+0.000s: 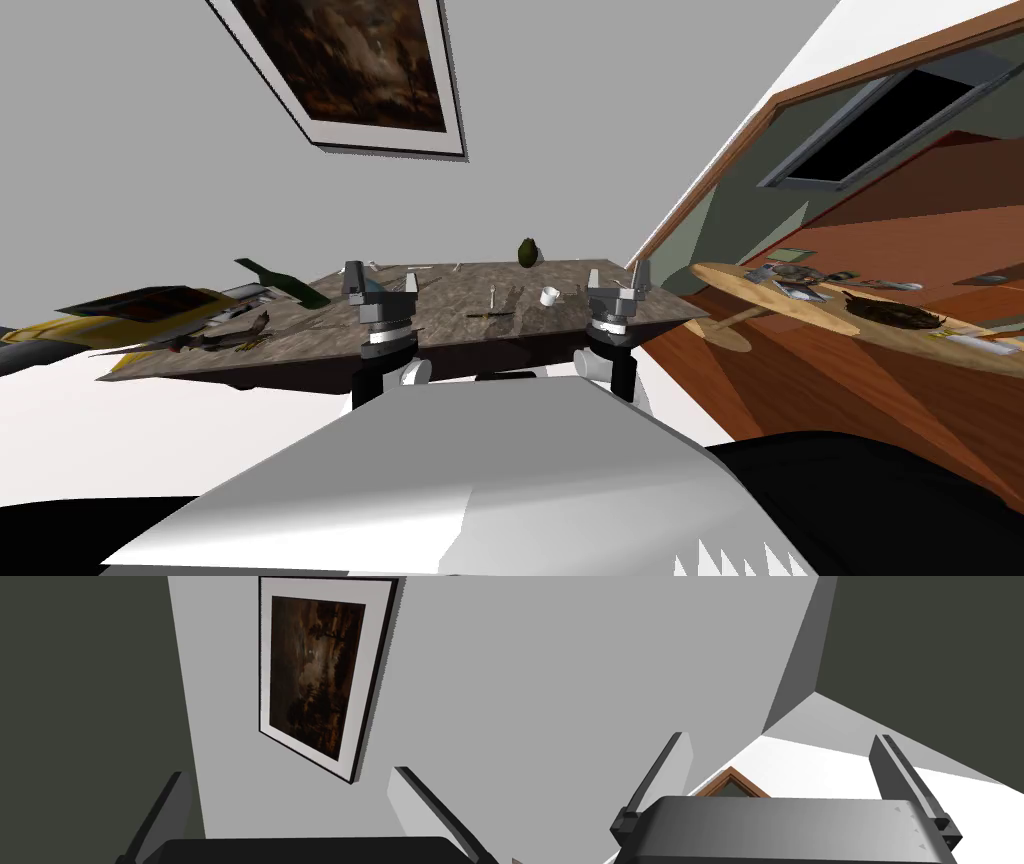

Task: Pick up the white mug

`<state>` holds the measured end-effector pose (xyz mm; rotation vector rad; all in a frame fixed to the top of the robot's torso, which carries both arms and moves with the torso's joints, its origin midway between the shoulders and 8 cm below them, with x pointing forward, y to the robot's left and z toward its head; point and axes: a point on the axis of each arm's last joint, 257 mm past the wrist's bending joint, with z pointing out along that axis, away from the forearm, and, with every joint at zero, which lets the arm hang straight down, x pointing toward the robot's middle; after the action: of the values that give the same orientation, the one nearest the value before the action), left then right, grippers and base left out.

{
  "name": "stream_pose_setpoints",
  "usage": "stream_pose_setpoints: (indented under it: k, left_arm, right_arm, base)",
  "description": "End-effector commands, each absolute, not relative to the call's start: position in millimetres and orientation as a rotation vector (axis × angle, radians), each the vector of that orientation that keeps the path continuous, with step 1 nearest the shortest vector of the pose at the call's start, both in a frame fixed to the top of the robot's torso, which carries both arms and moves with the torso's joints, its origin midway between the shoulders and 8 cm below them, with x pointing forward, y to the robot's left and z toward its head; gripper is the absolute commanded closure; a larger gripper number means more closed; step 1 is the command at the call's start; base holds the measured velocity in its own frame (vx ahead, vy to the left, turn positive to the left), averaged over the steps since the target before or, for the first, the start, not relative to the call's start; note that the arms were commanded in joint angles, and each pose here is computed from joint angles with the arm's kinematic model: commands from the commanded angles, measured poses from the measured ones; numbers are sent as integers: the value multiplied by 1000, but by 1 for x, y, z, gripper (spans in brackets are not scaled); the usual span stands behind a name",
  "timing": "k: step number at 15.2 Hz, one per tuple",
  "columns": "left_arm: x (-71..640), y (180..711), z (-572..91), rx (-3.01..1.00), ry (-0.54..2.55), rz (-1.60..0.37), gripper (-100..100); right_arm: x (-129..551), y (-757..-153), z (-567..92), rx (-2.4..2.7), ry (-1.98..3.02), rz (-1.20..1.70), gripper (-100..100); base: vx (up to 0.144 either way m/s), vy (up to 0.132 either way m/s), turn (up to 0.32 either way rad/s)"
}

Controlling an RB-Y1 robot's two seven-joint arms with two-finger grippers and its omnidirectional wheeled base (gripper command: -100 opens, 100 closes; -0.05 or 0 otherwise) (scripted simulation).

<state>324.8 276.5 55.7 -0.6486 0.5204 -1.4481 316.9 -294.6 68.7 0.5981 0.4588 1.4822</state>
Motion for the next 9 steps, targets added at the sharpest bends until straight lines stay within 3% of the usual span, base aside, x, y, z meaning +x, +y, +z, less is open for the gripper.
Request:
stream_pose_setpoints:
  k: [1, 4, 9]
  left_arm:
    - [325, 276, 56, -649, 520, -1448, 0]
    - [325, 276, 56, -649, 520, -1448, 0]
    - [325, 276, 56, -649, 520, -1448, 0]
  right_arm:
    - [325, -288, 54, 605, 521, 1493, -100]
    - [335, -280, 32, 618, 610, 1504, -100]
    - [346, -271, -2, 641, 732, 1512, -100]
  base:
    - [-63, 4, 99]
    - [-146, 17, 146]
    - [-81, 19, 113]
